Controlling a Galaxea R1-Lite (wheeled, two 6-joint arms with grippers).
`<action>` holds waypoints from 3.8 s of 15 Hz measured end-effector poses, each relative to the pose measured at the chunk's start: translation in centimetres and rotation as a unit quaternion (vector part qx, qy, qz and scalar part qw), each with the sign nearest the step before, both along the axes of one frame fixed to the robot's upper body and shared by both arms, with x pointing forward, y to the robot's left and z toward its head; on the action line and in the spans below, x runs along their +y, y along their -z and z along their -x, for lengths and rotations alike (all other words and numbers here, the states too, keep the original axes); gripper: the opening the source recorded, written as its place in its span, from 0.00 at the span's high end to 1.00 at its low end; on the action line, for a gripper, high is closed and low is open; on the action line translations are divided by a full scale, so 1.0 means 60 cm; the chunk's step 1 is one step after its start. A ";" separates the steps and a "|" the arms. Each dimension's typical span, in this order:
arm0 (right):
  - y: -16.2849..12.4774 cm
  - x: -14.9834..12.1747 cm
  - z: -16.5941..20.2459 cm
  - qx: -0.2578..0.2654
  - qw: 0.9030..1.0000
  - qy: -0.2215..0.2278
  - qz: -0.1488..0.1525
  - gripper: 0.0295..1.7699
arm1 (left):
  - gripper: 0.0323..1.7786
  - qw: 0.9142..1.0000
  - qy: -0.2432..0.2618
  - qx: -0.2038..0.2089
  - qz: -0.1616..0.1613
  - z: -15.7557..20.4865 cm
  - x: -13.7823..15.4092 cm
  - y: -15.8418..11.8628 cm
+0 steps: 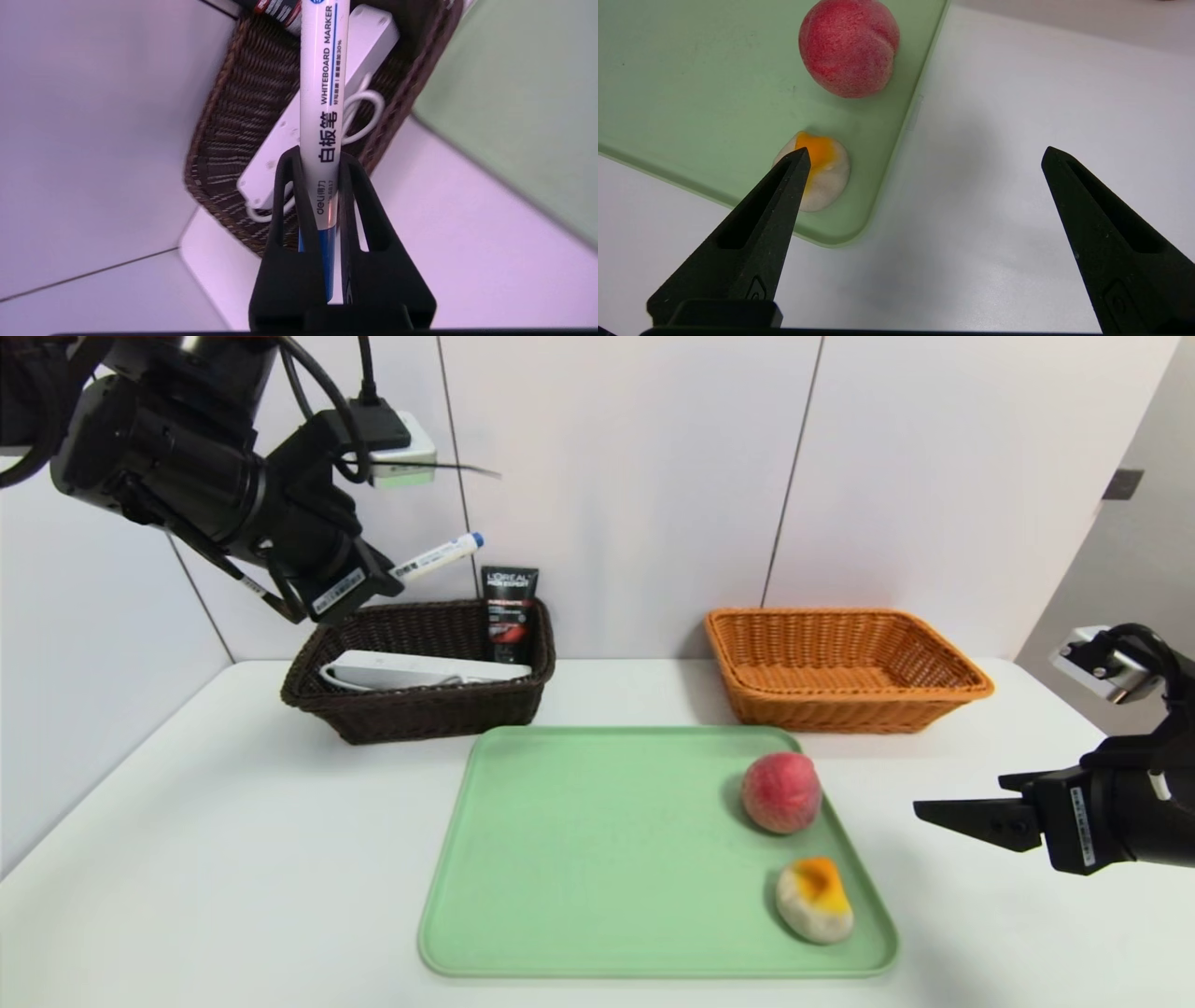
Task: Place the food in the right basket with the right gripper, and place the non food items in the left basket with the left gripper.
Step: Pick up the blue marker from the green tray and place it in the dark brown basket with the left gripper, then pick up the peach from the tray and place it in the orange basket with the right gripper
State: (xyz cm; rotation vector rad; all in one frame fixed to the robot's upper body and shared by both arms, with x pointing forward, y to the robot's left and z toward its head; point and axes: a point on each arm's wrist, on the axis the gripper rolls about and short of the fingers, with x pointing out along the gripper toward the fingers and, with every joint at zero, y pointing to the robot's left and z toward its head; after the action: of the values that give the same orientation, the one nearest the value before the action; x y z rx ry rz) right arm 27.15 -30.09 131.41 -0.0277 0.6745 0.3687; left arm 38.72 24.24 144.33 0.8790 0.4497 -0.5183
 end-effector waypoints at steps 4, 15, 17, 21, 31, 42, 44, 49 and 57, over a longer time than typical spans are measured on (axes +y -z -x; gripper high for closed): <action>0.004 0.000 0.001 0.004 1.000 0.000 0.002 0.03 | 0.93 0.994 0.028 -0.021 -0.102 -0.046 0.034 0.024; 0.017 -0.001 0.004 0.019 1.000 0.002 0.004 0.03 | 0.93 0.994 -0.030 -0.030 -0.105 -0.214 0.044 0.160; 0.019 -0.001 0.003 0.020 1.000 0.002 0.004 0.03 | 0.93 0.994 -0.030 -0.021 -0.106 -0.221 0.044 0.173; 0.020 -0.001 0.002 0.019 1.000 0.002 0.004 0.03 | 0.72 0.994 -0.032 -0.017 -0.106 -0.226 0.046 0.181; 0.015 -0.003 0.007 0.011 1.000 0.004 0.003 0.03 | 0.23 0.994 -0.102 -0.041 0.018 -0.178 0.043 0.105; -0.048 0.007 -0.010 -0.041 0.999 -0.004 -0.006 0.03 | 0.09 0.920 -0.226 0.151 0.284 0.091 -0.027 0.030; -0.057 0.014 -0.024 -0.034 0.999 -0.010 -0.005 0.03 | 0.08 0.913 -0.224 0.188 0.285 0.129 -0.042 0.052; -0.048 0.056 -0.077 0.007 0.999 -0.041 0.010 0.03 | 0.06 0.907 -0.207 0.242 0.277 0.194 -0.065 0.096; 0.008 0.156 -0.159 0.069 0.996 -0.041 0.047 0.03 | 0.05 0.910 -0.197 0.242 0.273 0.213 -0.059 0.102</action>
State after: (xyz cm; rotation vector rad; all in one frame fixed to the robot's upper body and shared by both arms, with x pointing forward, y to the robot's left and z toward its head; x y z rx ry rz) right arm 36.69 -20.75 130.95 -0.1198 0.8287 0.4196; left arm 25.96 20.67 138.21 0.0963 0.8637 -0.4495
